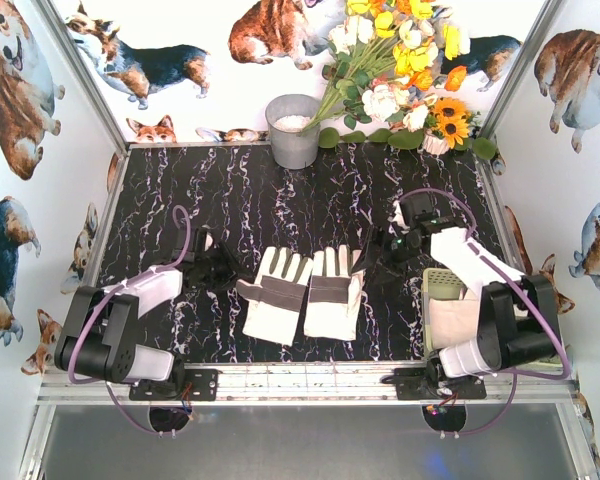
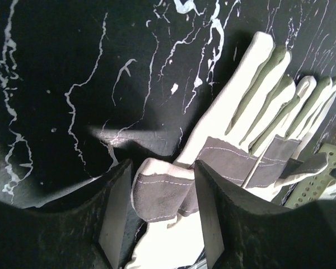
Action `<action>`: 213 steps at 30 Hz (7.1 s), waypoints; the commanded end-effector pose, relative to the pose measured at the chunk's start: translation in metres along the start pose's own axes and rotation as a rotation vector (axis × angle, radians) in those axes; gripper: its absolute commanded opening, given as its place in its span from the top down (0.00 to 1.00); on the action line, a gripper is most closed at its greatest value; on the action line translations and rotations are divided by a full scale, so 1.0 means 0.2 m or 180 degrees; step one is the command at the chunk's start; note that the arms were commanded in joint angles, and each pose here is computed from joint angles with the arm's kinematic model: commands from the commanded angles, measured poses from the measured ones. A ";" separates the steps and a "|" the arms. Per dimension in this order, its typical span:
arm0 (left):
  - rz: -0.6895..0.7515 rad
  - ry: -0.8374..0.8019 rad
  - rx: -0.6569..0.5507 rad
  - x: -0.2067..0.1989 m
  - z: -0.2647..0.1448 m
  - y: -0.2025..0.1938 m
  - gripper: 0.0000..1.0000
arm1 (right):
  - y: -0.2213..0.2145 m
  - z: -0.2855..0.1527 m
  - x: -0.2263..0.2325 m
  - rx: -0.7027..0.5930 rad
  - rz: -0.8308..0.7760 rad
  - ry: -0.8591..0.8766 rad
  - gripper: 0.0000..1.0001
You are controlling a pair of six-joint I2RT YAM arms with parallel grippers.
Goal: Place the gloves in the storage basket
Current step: Pair the glove with the glove, then adjust the glove at the center of the board.
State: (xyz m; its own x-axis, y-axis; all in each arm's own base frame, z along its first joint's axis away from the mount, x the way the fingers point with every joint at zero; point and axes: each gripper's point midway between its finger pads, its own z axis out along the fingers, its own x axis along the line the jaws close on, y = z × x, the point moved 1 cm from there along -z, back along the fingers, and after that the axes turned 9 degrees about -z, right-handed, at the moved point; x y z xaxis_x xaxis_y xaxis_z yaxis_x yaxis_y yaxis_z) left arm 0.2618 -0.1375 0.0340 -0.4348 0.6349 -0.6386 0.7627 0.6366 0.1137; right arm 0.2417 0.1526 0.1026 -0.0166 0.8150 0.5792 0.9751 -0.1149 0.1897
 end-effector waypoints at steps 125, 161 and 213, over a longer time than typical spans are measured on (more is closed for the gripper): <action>0.0953 -0.0080 0.0071 -0.57 0.15 -0.05 0.38 | 0.09 0.15 0.18 -0.0336 -0.0085 0.0350 0.46; 0.0878 -0.0024 0.0465 -0.49 0.29 -0.13 0.45 | -0.01 0.09 0.33 -0.0047 -0.0229 0.0841 1.00; 0.1015 -0.0158 0.1055 -0.40 0.29 -0.41 0.89 | -0.23 0.10 0.33 0.0040 -0.0019 0.0592 1.00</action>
State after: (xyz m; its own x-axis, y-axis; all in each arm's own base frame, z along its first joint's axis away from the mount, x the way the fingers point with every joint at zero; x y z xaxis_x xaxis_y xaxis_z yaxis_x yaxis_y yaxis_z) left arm 0.2606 -0.2580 0.0312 -0.1578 0.7612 -0.6290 0.9669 0.2485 0.0582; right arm 0.1902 0.2182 0.1058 -0.0148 0.7114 0.7026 0.9876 -0.0993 0.1213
